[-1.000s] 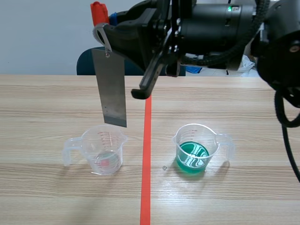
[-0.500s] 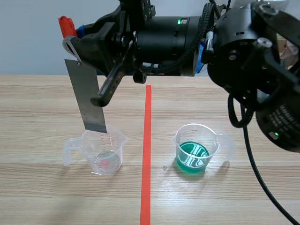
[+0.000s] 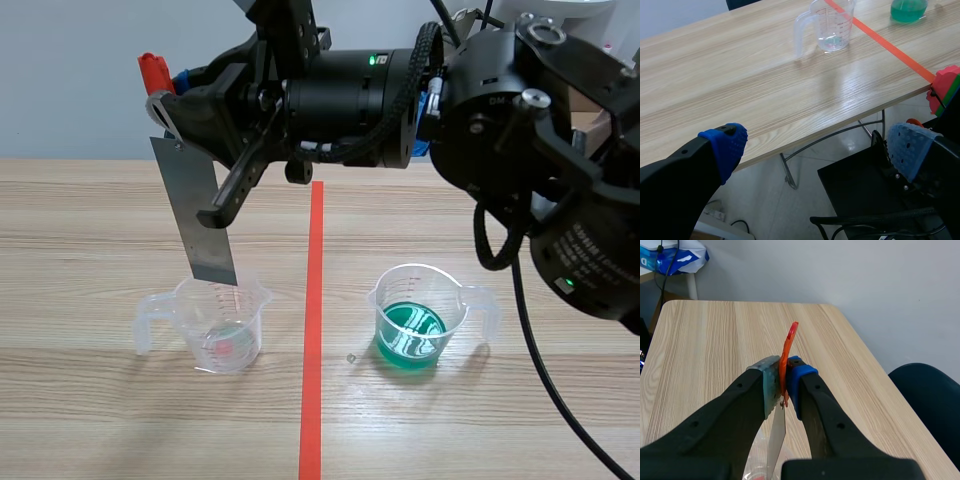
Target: Do the redox reaction experiment
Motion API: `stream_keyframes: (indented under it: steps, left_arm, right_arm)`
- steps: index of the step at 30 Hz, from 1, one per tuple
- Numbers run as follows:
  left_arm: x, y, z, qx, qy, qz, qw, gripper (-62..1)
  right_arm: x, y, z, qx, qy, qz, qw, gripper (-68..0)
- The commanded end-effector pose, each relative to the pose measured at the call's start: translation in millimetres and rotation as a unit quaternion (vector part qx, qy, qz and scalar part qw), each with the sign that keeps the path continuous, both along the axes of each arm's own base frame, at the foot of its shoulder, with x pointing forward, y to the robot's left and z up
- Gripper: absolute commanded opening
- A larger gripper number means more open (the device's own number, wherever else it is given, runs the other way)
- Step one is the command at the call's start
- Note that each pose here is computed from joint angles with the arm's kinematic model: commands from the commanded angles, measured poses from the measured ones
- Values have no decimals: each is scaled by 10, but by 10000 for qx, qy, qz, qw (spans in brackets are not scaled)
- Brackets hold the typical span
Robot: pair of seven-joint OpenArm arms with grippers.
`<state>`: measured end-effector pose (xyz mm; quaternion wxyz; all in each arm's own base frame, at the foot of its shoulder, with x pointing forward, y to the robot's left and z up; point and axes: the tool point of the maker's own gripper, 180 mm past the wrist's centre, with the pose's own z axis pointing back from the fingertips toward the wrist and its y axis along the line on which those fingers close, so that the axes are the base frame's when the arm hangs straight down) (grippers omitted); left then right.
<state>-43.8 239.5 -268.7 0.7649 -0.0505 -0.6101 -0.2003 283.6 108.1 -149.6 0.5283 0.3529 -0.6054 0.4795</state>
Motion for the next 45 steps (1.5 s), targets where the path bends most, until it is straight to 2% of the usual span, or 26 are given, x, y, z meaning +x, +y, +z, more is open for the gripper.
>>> stream_keyframes:
  steps: [1, 45]
  left_arm:
    - [9, 4, 107, -47, -254, 9, 9997, -14]
    - [13, 11, 107, -43, -258, 19, 9997, -14]
  right_arm:
    - [-16, 26, 148, 164, -141, 77, 9997, -669]
    - [-70, 65, 113, 159, -92, 162, 9997, -669]
